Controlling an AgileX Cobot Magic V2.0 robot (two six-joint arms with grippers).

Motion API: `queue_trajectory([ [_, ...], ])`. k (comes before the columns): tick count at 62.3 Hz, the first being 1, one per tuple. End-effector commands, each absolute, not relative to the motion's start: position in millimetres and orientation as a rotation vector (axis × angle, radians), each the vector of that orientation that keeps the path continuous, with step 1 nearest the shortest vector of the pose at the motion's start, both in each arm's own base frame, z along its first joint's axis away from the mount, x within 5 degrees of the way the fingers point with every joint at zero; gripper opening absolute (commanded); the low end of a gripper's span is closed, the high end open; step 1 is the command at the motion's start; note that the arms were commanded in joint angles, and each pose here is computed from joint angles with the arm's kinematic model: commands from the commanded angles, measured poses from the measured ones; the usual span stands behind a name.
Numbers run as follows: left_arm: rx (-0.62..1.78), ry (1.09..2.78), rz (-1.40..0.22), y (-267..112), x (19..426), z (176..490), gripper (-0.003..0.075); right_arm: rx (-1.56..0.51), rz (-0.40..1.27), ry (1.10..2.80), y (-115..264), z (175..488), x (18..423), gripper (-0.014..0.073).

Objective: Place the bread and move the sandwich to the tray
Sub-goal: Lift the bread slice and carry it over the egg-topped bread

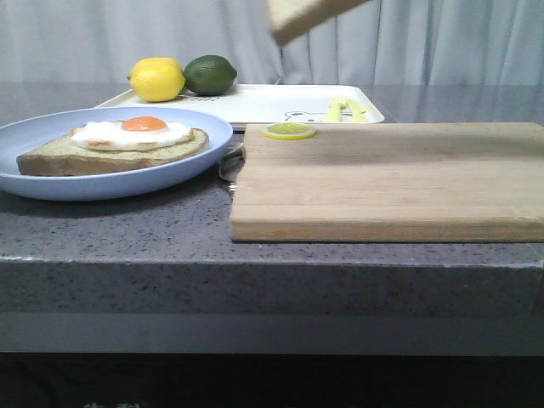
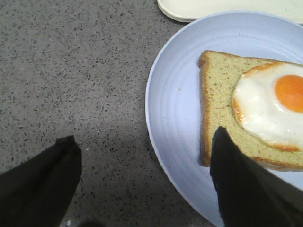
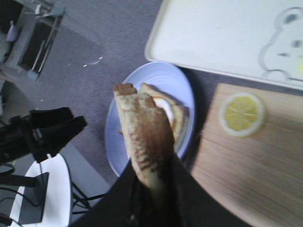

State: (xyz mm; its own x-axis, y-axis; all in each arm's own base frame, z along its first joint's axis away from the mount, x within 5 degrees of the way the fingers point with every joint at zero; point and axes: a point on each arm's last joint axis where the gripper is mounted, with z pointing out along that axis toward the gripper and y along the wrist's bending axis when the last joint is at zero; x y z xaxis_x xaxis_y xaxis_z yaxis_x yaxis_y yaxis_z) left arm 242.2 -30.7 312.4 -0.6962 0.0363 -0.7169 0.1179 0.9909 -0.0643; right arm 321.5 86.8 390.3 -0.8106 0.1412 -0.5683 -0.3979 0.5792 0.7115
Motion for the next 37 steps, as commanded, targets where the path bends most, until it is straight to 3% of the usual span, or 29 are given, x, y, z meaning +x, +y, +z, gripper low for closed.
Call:
queue_trajectory([
  [1,0.104,2.229,-0.146,-32.7,244.5,332.5,0.0545,-0.22,1.308,2.079,126.5,412.5,312.9,-0.006],
  [15,0.104,2.229,-0.146,-32.7,244.5,332.5,0.0545,-0.156,1.474,2.073,214.6,383.4,317.8,-0.006],
  [37,0.104,2.229,-0.146,-32.7,244.5,332.5,0.0545,0.162,1.587,2.168,251.7,315.0,355.2,-0.006],
])
